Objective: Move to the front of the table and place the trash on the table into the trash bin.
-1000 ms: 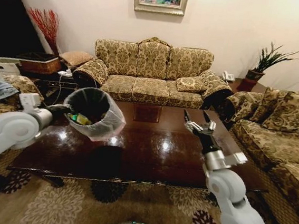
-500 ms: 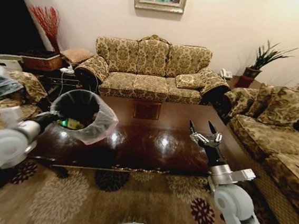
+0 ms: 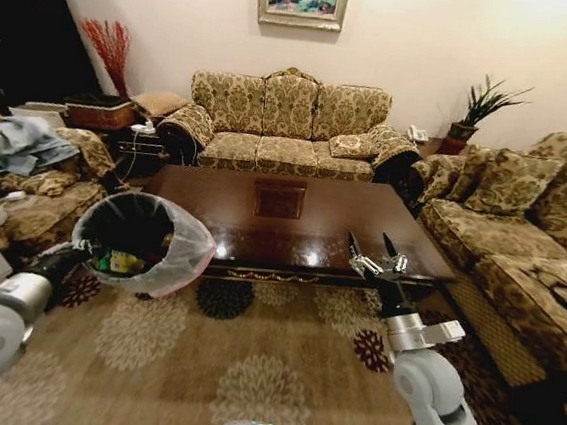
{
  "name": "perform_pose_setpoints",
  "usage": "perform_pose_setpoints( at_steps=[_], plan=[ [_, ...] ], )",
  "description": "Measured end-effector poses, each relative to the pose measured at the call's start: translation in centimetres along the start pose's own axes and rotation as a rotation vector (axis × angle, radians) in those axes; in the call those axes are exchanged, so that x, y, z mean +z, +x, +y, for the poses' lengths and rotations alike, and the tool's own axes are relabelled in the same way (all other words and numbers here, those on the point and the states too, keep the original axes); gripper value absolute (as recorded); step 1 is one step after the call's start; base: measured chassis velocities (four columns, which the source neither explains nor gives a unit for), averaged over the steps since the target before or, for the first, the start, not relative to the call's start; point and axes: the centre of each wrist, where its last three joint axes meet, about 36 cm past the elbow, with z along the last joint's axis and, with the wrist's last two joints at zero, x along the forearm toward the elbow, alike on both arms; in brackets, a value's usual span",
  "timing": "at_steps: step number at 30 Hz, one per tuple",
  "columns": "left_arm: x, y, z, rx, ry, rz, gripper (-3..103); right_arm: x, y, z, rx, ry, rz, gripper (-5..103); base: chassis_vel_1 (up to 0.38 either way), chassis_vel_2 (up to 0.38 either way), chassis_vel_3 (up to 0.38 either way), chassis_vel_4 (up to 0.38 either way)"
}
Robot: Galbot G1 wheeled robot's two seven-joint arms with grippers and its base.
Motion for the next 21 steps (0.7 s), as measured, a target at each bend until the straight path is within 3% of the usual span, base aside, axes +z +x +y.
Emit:
perform_pose_setpoints(
  at_steps=[6, 12, 21],
  plan=[
    [3.3, 0.9, -0.2, -0.045, -0.009, 0.000, 2, 1.0, 0.9, 0.2, 0.000, -0.004, 0.002, 100, 0.099, -0.060, -0.061, 0.098],
    [7.3, 0.9, 1.5, -0.126, 0.023, 0.038, 2, 2.0, 1.9, 0.6, 0.009, -0.020, 0.014, 100, -0.055, 0.050, 0.044, -0.061],
    [17.3, 5.1, 4.8, -0.259, 0.002, 0.144, 2, 5.1, 4.0, 1.2, 0.035, -0.052, 0.058, 100, -0.007, 0.008, 0.000, -0.007]
  ],
)
